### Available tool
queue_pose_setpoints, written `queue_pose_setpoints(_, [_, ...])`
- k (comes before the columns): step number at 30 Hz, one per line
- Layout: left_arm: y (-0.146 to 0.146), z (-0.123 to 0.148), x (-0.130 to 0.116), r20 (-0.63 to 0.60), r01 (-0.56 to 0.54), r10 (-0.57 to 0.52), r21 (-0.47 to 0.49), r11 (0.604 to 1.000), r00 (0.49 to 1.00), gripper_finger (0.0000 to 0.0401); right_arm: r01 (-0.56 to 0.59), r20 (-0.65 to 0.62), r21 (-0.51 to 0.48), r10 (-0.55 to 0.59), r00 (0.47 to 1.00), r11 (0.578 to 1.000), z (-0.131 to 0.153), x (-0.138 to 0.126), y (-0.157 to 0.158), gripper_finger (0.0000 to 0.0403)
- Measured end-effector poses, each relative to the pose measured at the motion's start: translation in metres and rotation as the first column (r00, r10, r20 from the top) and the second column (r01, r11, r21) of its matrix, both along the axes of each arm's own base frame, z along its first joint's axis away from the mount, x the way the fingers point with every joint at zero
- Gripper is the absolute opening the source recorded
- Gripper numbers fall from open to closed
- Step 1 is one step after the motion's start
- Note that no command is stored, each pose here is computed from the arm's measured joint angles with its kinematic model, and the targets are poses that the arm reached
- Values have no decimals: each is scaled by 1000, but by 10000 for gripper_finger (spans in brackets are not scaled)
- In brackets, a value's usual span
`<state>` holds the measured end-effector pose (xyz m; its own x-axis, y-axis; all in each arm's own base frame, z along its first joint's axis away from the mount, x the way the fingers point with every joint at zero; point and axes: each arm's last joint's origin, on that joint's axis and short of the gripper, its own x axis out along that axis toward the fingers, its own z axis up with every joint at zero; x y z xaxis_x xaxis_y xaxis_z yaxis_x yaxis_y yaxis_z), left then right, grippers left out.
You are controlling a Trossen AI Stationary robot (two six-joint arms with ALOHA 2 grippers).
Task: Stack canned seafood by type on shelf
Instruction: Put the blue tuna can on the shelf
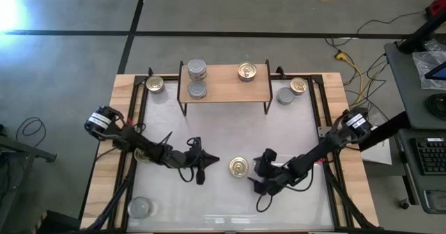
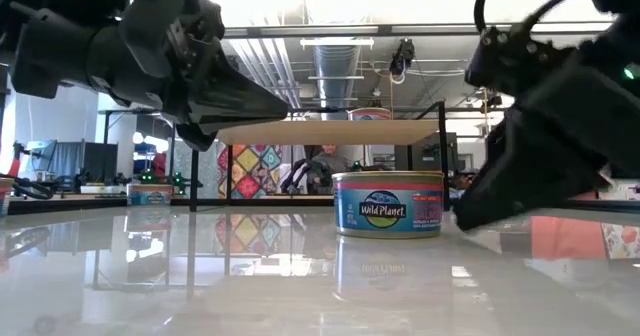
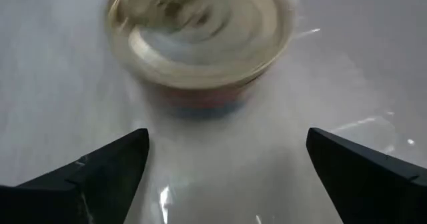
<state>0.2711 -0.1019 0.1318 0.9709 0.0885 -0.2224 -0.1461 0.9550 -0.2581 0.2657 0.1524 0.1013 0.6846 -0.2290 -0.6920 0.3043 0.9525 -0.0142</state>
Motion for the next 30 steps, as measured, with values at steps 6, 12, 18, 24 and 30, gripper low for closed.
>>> queue_pose_setpoints(6, [-6, 0, -2, -1, 17, -17, -2, 1000, 1000, 2, -56, 82, -54, 61, 995, 997, -12, 7, 2, 400])
queue_pose_setpoints(12, [-6, -10, -2, -31, 11, -11, -5, 1000, 999, 2, -58, 135, -97, 71, 988, 994, -22, 17, 1, 400])
queue_pose_setpoints(18, [-9, -41, 10, -112, -60, 63, 25, 998, 992, 2, -44, 195, -103, 63, 979, 994, -21, 25, -2, 400])
queue_pose_setpoints(24, [-12, -53, 39, -108, -83, 93, 92, 992, 990, 2, -10, 211, -93, 29, 977, 996, -18, 34, -13, 400])
queue_pose_setpoints(30, [-13, -61, 57, -109, -108, 121, 124, 986, 987, 2, 9, 203, -111, 14, 979, 994, -19, 35, -20, 400])
